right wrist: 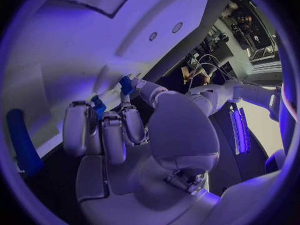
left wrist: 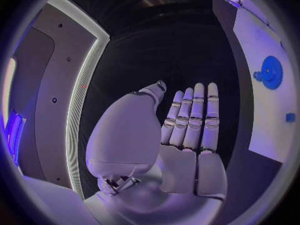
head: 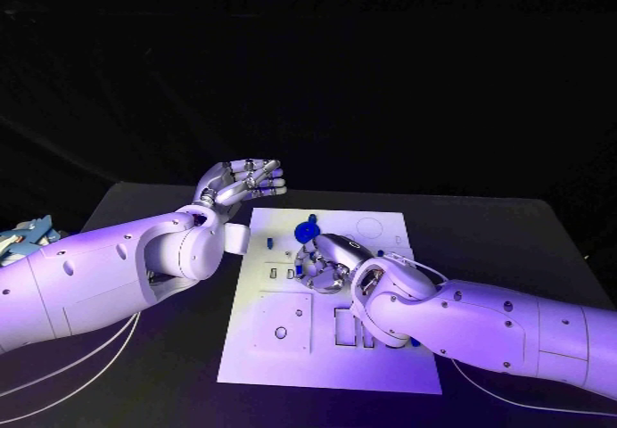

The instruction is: Assemble the parts on the task board

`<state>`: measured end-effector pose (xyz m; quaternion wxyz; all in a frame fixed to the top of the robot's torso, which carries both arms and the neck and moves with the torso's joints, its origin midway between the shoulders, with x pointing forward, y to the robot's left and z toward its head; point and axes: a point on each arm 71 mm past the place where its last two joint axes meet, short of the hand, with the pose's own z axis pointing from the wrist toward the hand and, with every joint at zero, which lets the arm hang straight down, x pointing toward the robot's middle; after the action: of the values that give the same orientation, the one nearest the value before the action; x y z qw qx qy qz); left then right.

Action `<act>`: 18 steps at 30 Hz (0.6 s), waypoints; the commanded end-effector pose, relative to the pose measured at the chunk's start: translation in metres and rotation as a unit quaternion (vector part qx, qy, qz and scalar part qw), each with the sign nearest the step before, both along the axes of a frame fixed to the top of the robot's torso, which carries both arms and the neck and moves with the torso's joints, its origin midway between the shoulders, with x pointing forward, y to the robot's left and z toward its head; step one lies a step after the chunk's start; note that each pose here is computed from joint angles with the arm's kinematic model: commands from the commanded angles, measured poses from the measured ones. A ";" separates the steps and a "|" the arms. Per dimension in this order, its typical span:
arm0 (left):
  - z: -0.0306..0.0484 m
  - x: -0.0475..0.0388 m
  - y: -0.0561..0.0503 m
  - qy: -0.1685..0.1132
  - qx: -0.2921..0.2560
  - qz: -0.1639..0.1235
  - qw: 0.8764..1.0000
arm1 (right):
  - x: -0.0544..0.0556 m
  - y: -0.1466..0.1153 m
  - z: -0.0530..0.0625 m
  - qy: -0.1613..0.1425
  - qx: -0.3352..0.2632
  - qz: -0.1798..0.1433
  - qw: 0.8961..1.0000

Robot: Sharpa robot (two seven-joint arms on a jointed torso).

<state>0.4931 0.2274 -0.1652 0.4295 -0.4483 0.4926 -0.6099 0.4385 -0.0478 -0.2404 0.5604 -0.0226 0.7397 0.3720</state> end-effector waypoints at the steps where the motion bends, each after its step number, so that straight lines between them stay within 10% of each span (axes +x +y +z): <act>1: 0.0010 -0.0001 -0.002 -0.003 -0.002 -0.004 1.000 | -0.001 0.001 -0.002 -0.003 -0.010 0.005 1.000; 18: 0.0009 0.0000 -0.001 -0.002 -0.002 -0.003 1.000 | 0.003 0.000 -0.007 -0.005 -0.016 0.006 1.000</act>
<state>0.4932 0.2277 -0.1654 0.4293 -0.4489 0.4932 -0.6091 0.4424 -0.0475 -0.2431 0.5659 -0.0281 0.7376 0.3673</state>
